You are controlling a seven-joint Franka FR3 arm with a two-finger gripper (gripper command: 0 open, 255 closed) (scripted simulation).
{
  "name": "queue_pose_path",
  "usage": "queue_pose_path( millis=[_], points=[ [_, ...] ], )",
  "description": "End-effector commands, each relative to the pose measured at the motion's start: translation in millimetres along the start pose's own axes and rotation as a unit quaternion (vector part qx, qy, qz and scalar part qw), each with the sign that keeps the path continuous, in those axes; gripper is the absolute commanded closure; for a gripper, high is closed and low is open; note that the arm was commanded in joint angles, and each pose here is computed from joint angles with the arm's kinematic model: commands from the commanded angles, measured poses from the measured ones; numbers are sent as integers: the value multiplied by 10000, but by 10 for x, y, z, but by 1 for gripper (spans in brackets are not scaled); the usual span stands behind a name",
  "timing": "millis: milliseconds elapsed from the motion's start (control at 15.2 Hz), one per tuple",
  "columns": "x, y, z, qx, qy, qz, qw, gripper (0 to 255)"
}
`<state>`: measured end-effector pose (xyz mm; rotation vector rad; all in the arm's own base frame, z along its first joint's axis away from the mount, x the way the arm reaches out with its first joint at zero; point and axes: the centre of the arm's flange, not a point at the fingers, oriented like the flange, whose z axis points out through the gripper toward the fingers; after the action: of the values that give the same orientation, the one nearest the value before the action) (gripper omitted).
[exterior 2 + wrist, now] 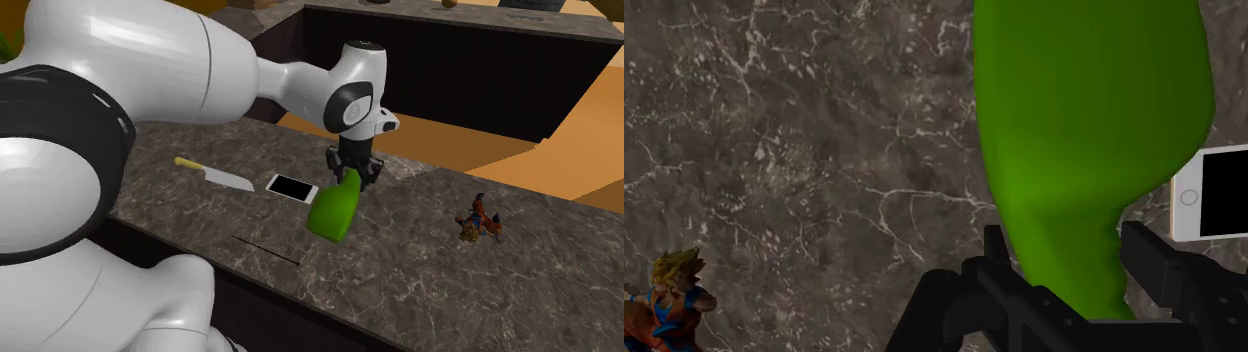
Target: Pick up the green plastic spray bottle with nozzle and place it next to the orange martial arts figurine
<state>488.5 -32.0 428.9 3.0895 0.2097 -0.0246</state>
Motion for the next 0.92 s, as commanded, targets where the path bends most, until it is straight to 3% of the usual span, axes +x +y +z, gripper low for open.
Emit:
queue_pose_path(
  millis=[0,858],
  points=[
    [-58,253,-4,-3,1,-11,10000,255],
    [-451,1922,72,-3,1,-11,10000,255]
  ],
)
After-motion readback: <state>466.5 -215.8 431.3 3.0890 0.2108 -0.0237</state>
